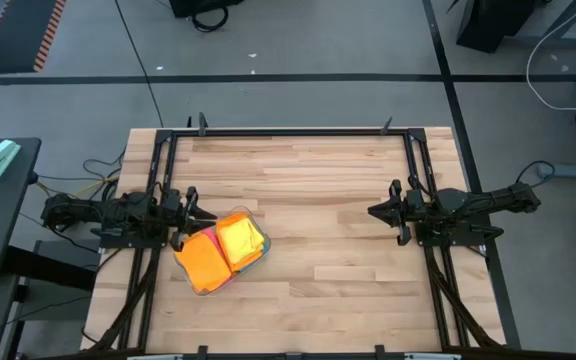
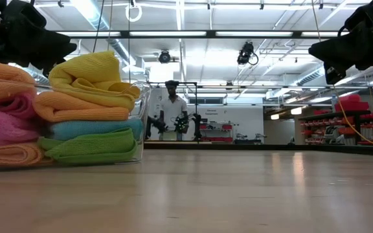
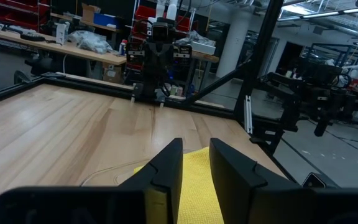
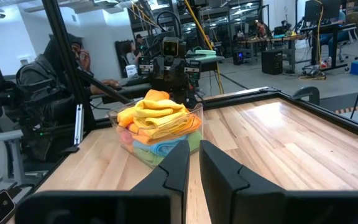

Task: Fold microfiber towels
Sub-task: Return to Home Position

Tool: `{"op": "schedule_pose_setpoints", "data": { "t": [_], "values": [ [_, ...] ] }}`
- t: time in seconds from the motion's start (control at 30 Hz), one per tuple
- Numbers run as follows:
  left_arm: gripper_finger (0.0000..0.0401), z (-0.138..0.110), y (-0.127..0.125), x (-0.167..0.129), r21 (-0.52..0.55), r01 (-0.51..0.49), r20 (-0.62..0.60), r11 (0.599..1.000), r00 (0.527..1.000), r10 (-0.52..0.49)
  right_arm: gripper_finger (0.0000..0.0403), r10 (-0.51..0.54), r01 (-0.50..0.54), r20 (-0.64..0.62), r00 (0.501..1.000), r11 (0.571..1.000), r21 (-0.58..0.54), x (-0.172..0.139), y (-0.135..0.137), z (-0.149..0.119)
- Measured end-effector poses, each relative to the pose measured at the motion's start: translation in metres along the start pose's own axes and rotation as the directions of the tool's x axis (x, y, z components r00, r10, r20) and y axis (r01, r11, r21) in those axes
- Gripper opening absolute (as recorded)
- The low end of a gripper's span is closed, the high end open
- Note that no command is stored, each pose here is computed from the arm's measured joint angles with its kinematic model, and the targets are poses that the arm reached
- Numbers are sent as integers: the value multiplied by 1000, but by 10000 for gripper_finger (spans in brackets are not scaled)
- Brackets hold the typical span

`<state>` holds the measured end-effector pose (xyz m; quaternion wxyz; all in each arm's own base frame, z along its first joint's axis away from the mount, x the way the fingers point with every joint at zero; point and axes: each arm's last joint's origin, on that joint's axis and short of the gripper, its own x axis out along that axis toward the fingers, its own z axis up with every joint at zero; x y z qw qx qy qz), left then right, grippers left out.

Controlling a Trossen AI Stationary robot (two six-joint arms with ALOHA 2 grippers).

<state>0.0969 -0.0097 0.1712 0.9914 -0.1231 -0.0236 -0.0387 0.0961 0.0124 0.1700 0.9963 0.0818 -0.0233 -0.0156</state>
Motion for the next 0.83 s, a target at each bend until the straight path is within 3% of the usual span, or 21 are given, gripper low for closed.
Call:
{"op": "schedule_pose_setpoints", "data": {
  "t": [0.83],
  "values": [
    [90, 0, 0, 0, 1, 0, 0, 1000, 1000, 0, 44, 0, 0, 0, 1000, 1000, 0, 0, 0, 0]
  ]
}}
